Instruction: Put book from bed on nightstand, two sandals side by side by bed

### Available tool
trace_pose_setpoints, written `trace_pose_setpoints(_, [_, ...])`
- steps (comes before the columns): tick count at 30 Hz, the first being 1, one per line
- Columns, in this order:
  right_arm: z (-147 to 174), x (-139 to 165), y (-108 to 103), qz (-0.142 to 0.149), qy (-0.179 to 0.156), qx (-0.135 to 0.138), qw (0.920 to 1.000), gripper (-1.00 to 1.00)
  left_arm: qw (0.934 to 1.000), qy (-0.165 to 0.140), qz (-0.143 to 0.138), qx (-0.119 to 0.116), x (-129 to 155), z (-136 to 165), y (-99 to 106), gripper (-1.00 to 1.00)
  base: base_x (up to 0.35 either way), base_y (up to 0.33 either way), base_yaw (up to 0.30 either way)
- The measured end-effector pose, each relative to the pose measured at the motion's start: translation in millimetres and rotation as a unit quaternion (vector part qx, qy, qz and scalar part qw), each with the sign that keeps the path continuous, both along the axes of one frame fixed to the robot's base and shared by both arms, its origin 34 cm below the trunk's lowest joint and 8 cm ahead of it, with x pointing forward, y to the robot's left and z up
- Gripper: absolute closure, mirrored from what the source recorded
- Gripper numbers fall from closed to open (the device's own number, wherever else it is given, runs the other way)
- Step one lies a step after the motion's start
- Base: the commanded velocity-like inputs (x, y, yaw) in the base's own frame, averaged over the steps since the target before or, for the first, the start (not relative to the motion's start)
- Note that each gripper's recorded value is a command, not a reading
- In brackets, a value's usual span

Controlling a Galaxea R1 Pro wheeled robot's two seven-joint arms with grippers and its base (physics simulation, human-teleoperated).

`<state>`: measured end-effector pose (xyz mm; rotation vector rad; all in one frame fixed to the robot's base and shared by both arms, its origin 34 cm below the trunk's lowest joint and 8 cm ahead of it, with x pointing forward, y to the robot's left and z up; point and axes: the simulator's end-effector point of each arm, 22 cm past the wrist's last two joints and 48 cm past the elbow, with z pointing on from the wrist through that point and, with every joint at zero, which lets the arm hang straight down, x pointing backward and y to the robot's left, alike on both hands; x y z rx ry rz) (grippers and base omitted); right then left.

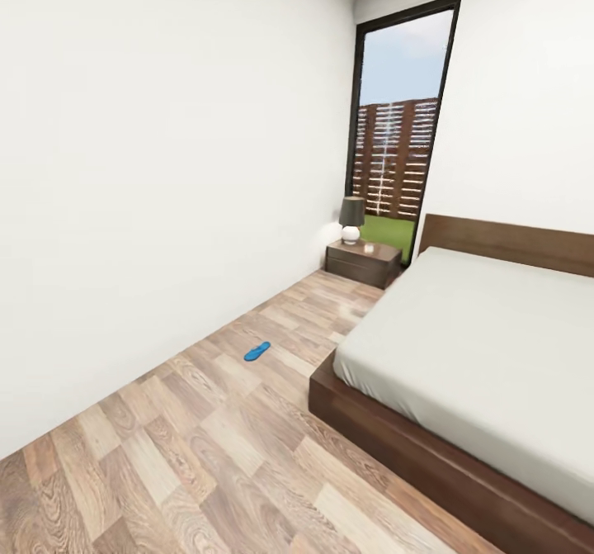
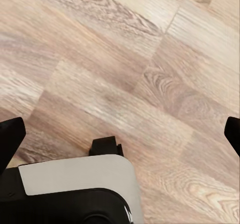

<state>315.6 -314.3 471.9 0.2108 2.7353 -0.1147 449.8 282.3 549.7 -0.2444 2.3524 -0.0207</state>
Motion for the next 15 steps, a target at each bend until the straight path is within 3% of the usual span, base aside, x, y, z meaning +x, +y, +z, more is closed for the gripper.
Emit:
trace_pose_setpoints(8, [0.0,-0.1,0.1,0.0,0.0,0.0,1.0,-1.0,1.0,0.0,0.0,0.0,0.0,0.0,0.2,-1.0,0.0,0.0,0.286])
trace_pose_setpoints(15, [-0.1,-0.1,0.7,0.0,0.0,0.0,1.0,-1.0,1.0,0.0,0.0,0.0,0.0,0.0,-0.2,-1.0,0.0,0.0,0.168])
